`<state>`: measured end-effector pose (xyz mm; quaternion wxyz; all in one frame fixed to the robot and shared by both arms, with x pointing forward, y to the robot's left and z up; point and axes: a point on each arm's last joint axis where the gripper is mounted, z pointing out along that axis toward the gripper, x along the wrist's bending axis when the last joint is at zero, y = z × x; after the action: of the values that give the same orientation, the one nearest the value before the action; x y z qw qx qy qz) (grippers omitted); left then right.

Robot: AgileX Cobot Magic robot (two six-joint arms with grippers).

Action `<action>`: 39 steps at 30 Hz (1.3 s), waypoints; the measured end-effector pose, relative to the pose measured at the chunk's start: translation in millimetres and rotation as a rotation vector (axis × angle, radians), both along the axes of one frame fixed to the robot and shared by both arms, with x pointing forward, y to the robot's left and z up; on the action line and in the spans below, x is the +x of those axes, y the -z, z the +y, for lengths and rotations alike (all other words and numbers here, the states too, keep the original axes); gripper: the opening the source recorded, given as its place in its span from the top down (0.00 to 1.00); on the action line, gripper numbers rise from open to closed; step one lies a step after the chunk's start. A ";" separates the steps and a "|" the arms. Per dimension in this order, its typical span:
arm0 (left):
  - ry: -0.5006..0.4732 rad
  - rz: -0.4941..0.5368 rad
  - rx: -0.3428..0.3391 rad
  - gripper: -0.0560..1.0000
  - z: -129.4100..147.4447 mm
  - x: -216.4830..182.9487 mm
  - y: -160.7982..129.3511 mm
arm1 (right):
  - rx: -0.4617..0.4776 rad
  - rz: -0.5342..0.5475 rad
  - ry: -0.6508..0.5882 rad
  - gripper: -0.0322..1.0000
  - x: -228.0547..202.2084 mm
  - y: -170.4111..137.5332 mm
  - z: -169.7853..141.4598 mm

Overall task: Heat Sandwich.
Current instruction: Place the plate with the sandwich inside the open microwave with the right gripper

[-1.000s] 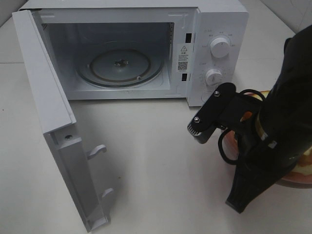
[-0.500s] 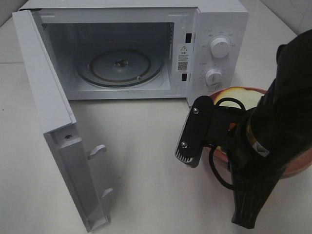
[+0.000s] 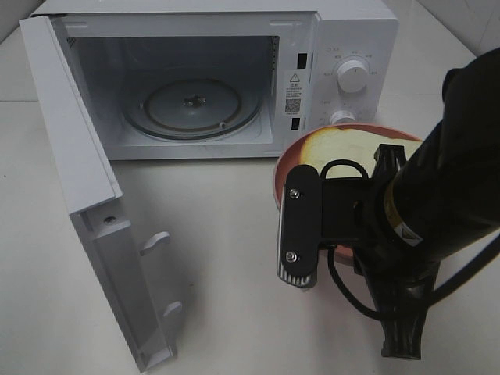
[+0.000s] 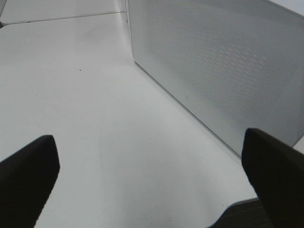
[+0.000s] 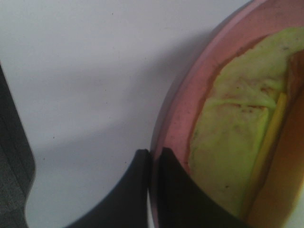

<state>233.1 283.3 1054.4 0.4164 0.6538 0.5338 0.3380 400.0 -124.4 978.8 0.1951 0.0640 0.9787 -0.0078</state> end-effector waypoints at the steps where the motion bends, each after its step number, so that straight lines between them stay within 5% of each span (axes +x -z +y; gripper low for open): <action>1: 0.000 0.000 0.000 0.01 0.0 0.0 0.0 | 0.011 -0.004 -0.005 0.94 0.4 -0.1 1.1; 20: 0.000 0.000 0.000 0.01 0.0 0.0 0.0 | -0.112 0.001 -0.403 0.94 0.8 -0.1 4.4; 39: 0.000 0.000 0.000 0.01 0.0 0.0 0.0 | -0.061 0.079 -0.674 0.94 28.7 2.3 -18.9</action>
<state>233.1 283.3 1054.4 0.4164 0.6538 0.5338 0.3380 428.7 -143.3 976.5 0.1506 -0.2692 0.9509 0.0252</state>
